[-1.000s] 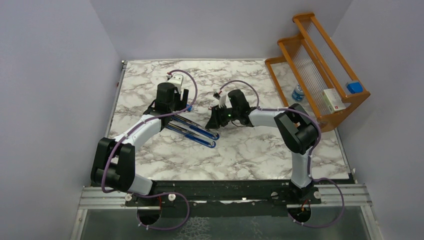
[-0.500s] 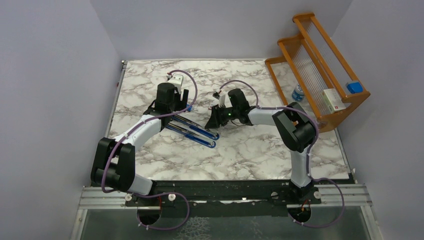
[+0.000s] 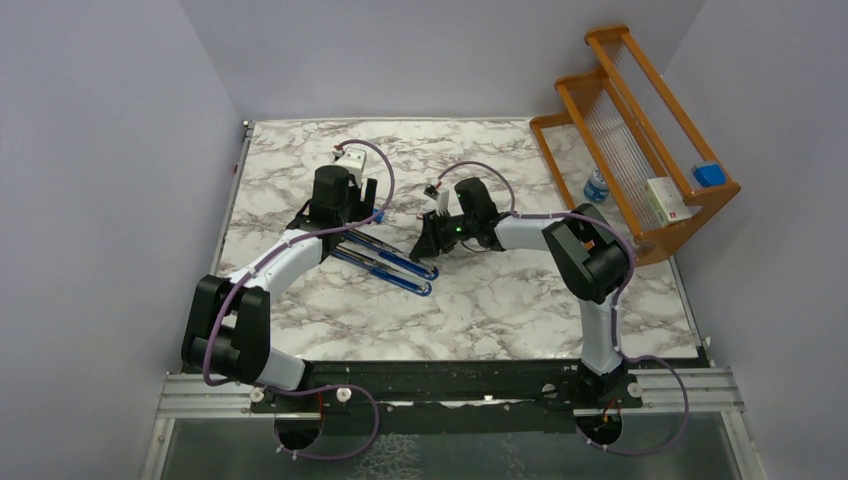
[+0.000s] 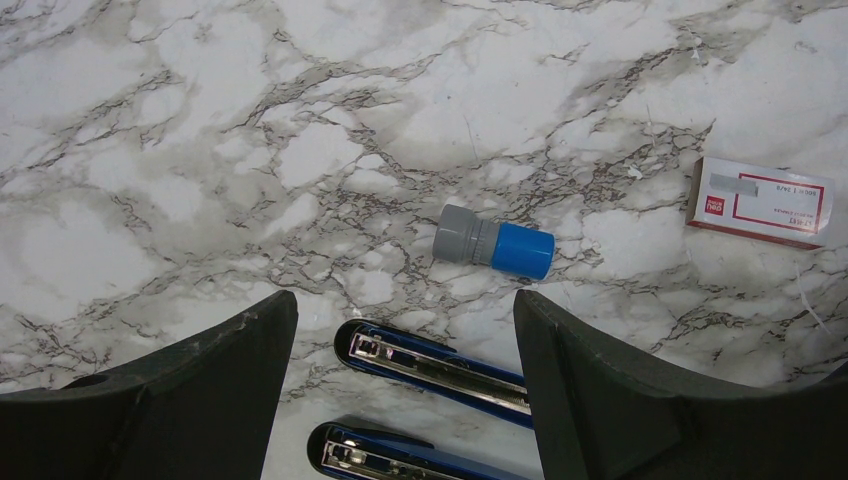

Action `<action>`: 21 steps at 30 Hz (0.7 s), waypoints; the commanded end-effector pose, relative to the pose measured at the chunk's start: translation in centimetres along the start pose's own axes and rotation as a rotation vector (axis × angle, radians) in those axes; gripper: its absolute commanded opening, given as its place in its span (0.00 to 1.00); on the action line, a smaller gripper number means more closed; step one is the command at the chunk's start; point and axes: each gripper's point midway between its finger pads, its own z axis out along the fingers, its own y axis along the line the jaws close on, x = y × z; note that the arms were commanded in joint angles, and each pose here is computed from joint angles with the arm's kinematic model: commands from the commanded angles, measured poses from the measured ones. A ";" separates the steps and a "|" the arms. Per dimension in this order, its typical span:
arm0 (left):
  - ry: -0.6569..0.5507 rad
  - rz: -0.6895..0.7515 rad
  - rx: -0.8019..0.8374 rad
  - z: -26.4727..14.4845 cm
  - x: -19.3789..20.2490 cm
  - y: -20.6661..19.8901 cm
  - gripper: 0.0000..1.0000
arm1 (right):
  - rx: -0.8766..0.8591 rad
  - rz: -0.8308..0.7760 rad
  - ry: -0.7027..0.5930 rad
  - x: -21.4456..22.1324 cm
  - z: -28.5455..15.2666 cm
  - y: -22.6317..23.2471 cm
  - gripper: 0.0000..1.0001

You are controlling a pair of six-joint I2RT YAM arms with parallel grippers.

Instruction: Load the staples into the stapler

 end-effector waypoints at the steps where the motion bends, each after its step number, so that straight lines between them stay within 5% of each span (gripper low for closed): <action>1: -0.030 -0.010 0.011 -0.3 -0.6 0.1 0.82 | -0.031 -0.005 -0.001 -0.6 0.3 0.1 0.38; 21: -0.027 -0.009 0.013 -0.3 -0.5 0.0 0.82 | -0.040 0.003 0.014 -0.1 0.4 0.1 0.38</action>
